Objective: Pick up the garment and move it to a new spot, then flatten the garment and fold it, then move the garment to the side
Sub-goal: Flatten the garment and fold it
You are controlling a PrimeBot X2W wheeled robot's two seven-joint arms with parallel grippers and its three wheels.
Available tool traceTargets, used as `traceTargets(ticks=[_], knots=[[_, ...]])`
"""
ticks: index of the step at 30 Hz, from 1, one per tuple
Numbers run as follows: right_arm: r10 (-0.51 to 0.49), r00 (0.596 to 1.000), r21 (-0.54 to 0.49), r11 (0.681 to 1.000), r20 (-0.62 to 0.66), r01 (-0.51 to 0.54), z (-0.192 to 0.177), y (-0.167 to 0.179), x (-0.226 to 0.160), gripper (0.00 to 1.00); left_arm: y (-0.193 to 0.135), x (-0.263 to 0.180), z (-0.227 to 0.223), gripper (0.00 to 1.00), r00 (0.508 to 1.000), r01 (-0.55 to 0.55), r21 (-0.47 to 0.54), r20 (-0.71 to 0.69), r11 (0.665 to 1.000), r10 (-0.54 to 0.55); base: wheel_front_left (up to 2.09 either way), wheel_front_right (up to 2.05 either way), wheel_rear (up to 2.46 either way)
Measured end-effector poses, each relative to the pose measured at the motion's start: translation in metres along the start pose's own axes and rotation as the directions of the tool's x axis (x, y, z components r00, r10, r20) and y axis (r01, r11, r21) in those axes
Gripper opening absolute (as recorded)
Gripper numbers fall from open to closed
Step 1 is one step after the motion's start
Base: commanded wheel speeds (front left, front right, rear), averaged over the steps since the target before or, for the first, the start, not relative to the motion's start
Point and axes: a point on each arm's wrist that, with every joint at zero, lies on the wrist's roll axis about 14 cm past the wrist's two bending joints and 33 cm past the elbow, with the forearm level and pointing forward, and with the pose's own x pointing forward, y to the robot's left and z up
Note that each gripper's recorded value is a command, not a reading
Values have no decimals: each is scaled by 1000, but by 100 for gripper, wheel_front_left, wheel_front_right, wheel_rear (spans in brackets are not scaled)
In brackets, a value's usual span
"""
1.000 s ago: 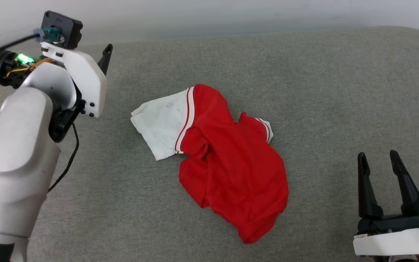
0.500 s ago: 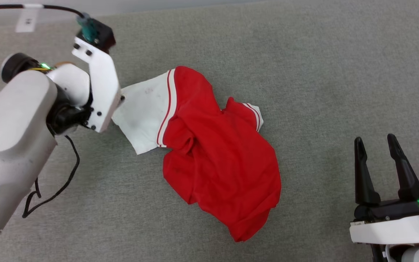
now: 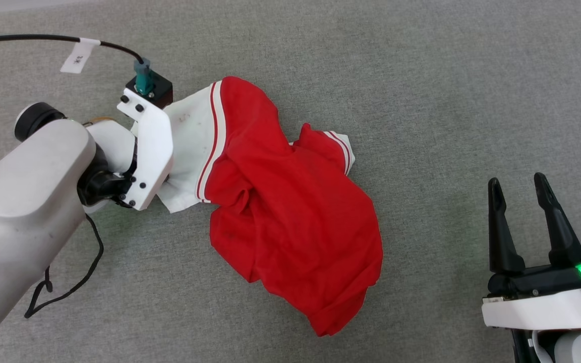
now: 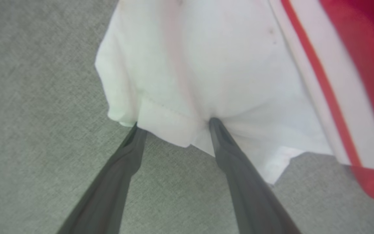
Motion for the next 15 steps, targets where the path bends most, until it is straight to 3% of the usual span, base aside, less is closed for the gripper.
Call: traceTargets(ticks=[1,2,15], knots=[[0,1000,0,1000,0,0,0,0,1,100,-1,1,0,16,1000,3,10,-6,1000,-2,0,0,0],[-1,1000,-1,1000,0,1,0,-1,2,100,-2,2,0,0,1000,3,17,-10,1000,-2,0,0,0],[28,999,23,999,43,-29,15,9,-6,100,-3,-42,-5,0,989,-15,-12,145,1000,17,0,0,0]])
